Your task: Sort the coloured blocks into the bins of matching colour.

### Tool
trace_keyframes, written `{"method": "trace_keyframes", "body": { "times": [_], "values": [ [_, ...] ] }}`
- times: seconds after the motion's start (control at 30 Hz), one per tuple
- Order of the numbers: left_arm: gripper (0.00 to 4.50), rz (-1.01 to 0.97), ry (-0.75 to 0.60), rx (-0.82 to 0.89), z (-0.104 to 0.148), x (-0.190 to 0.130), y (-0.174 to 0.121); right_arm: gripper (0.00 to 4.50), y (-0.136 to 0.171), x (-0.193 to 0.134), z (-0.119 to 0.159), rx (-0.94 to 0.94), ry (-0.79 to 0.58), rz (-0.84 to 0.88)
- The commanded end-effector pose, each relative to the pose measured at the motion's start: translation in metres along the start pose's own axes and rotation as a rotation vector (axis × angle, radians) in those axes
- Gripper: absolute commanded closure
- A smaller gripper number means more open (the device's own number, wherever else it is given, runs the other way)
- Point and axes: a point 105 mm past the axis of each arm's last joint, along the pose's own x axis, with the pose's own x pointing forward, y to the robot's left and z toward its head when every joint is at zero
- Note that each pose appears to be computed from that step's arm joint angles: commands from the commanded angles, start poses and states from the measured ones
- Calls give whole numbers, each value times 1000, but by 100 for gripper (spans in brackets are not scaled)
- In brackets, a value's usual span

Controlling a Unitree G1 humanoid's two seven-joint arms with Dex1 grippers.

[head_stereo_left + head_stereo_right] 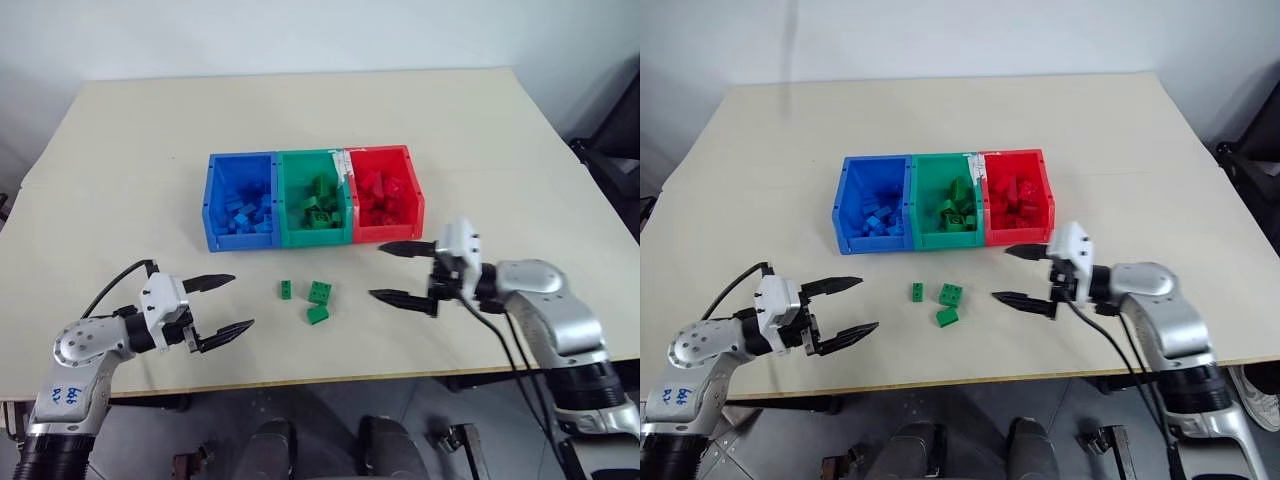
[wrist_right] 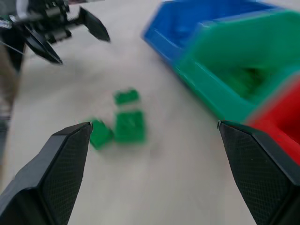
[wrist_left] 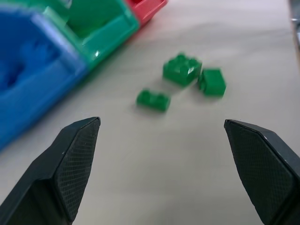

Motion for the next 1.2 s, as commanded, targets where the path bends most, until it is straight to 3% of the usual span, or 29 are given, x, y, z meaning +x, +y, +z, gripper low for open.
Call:
{"method": "trace_keyframes", "body": {
  "times": [0.03, 0.2, 0.73, 0.83, 1.07, 1.2],
  "values": [
    [0, 50, -16, 42, 12, -11, 0, 4, 0, 20, -4, 17, 109, -32],
    [0, 113, -4, 27, 8, -23, -11, 4, -6, 60, -5, 43, 150, -98],
    [0, 125, -9, 22, 15, -24, -15, 4, -2, 63, -21, -1, 291, -72],
    [0, 120, -18, 21, 17, -23, -14, 62, -4, 62, -21, 2, 289, -79],
    [0, 117, -26, 26, 19, -22, -13, 298, -4, 62, -18, -2, 270, -65],
    [0, 131, -32, 26, 20, -24, -11, 301, -7, 62, -2, 3, 210, -57]
  ]
}}
